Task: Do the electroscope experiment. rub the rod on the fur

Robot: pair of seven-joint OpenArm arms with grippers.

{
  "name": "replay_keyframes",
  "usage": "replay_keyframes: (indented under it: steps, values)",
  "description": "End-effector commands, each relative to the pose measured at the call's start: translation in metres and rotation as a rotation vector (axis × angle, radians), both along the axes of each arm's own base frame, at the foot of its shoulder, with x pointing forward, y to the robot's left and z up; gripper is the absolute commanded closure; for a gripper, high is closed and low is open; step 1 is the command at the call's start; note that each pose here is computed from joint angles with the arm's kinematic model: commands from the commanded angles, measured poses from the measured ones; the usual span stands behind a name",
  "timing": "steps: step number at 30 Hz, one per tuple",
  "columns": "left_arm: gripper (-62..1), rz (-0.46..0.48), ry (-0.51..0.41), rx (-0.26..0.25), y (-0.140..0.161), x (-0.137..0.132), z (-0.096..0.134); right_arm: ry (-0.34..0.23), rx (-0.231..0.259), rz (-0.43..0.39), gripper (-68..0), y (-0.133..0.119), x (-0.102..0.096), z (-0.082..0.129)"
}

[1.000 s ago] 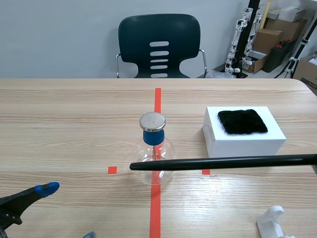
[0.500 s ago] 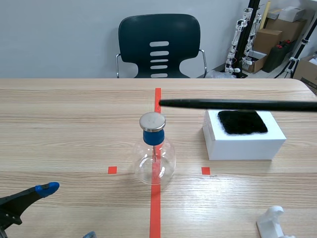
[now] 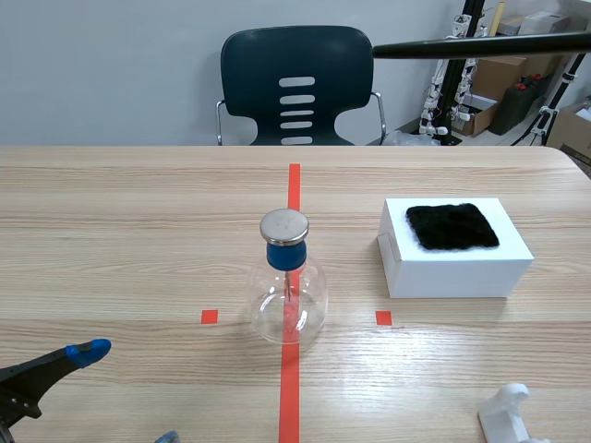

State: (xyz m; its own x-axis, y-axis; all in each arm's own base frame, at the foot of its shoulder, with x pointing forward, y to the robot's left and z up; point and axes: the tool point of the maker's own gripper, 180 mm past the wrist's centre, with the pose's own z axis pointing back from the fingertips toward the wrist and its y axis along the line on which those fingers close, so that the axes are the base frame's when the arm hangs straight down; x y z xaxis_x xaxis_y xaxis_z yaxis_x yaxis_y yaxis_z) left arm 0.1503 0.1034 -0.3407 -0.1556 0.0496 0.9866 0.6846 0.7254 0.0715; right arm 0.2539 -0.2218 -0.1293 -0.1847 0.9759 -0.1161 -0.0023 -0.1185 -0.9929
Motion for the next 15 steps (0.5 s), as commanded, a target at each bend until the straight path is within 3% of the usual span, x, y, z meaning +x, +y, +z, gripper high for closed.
replay_keyframes:
  steps: [1, 10, 15]
  values:
    - [-62.3, 0.006, -0.022, -0.021, 0.000, 0.003, 0.006, -0.037, -0.018, -0.014, -1.1, -0.013, 0.011, 0.008]
    - [-62.3, 0.006, -0.022, -0.021, 0.000, 0.003, 0.006, 0.034, -0.126, -0.055, -1.1, -0.083, 0.053, -0.007]
    - [-62.3, 0.006, -0.022, -0.021, 0.000, 0.003, 0.006, 0.082, -0.221, -0.064, -1.1, -0.097, 0.069, -0.022]
